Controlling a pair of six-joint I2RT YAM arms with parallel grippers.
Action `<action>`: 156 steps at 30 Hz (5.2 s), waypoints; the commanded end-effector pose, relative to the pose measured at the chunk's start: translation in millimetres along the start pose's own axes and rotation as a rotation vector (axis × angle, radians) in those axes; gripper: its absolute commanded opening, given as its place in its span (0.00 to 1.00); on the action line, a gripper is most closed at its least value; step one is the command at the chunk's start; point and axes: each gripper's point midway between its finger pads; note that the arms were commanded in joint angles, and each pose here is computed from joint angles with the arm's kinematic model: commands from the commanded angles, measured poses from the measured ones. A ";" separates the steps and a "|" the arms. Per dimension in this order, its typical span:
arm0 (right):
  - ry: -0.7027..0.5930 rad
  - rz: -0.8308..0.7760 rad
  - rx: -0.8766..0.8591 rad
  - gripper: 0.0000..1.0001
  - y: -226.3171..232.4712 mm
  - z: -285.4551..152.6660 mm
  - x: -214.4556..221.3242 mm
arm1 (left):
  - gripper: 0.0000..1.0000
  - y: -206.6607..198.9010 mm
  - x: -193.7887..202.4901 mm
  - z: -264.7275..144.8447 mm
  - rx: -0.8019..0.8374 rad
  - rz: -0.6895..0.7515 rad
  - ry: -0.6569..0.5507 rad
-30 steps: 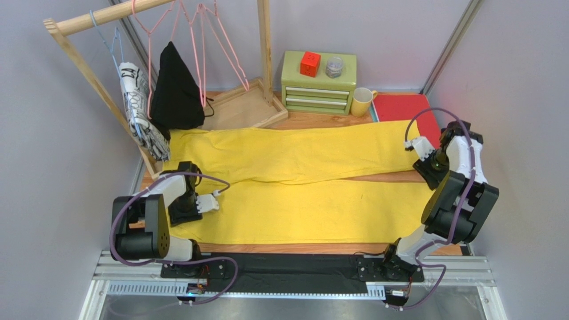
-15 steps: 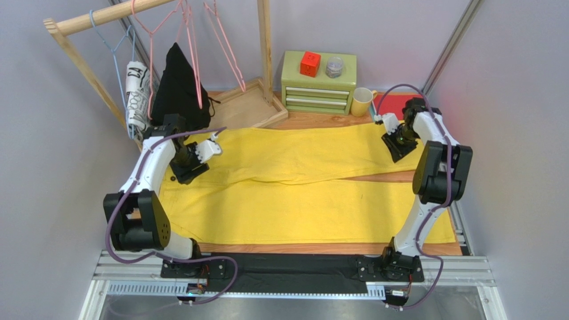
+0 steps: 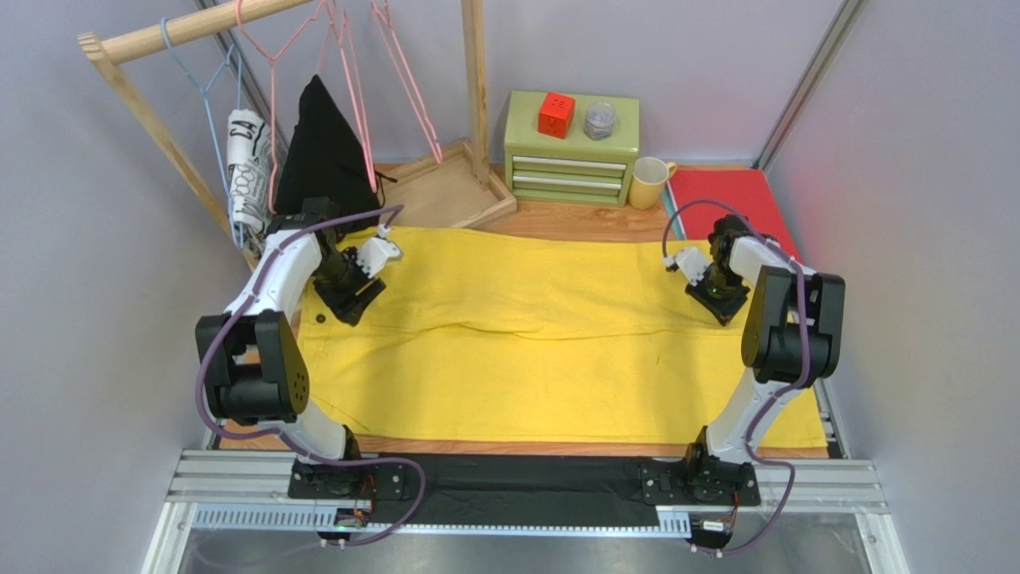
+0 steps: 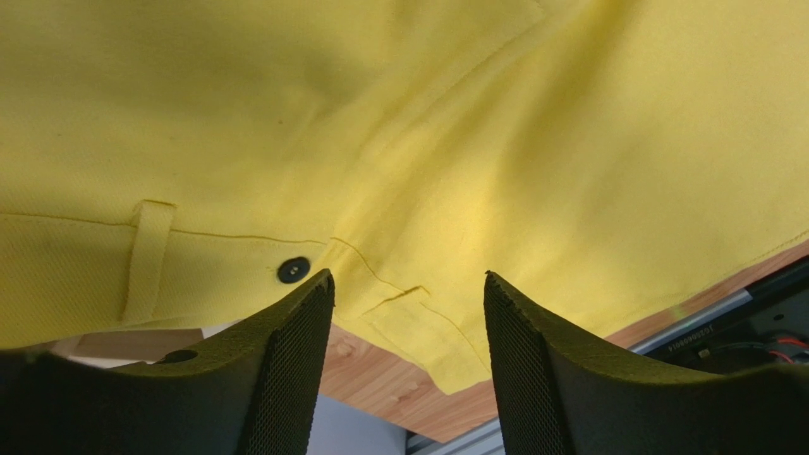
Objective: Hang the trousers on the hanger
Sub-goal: Fold the trousers
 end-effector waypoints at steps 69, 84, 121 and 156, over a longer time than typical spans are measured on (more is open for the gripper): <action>0.010 -0.195 -0.057 0.00 -136.0 -15.1 19.0 | 0.76 117.1 -173.6 40.8 -0.071 0.811 -0.014; -0.088 -0.185 0.038 0.00 -131.9 -80.3 15.0 | 0.00 69.7 -151.8 -15.9 -0.018 0.831 -0.088; -0.115 -0.281 -0.116 0.00 117.8 -105.3 190.4 | 0.00 -93.0 134.8 -5.9 0.089 0.644 0.125; 0.028 -0.063 -0.105 0.00 71.2 -37.7 184.0 | 0.00 -12.7 96.5 56.5 0.082 0.312 0.292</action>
Point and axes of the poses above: each gripper's point midway between its finger pads, its own z axis out along the fingers, its own y axis along the line the jaws close on, x = y × z, and after that the axes turned 12 degrees about -z, right-handed
